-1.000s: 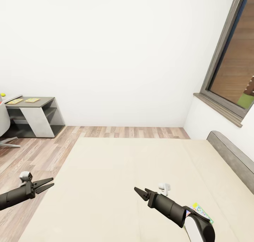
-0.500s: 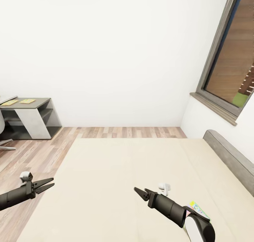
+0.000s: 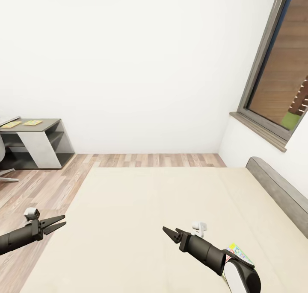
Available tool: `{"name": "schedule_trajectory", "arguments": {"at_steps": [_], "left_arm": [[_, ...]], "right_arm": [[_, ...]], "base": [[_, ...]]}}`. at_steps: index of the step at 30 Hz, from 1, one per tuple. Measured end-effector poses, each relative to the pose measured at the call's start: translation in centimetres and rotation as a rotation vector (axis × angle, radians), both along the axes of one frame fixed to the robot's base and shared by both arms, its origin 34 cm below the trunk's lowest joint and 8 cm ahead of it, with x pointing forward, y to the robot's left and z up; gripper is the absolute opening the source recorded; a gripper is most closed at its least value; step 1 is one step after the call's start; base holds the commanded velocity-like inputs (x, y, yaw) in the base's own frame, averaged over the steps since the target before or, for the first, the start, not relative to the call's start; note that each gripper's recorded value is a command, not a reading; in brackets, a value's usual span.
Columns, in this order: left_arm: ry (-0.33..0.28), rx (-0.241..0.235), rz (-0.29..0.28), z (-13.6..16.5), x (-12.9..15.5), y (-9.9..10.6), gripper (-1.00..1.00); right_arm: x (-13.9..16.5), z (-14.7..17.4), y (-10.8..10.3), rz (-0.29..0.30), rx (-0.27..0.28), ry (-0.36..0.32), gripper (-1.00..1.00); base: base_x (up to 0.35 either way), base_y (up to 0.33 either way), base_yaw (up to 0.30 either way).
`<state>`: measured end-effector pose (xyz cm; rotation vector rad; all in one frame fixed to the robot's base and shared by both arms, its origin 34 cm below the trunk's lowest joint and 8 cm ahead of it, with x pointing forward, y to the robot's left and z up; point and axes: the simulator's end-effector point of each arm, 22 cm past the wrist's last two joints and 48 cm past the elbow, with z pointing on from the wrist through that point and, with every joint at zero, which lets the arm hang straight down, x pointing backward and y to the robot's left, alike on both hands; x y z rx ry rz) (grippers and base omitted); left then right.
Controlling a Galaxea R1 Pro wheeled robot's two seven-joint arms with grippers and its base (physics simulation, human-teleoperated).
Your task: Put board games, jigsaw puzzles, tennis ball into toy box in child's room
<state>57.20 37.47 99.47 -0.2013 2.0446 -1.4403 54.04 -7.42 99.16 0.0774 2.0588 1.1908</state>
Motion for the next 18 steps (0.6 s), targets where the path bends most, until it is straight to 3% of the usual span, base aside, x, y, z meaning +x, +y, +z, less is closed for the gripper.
{"name": "schedule_trajectory", "arguments": {"at_steps": [18], "left_arm": [[0.0,-0.002,-0.001,-0.03,0.01,-0.12,1.0]], "right_arm": [[0.0,0.0,0.0,0.0,0.0,0.0,1.0]], "base": [[-0.017,0.0,0.0]]}}
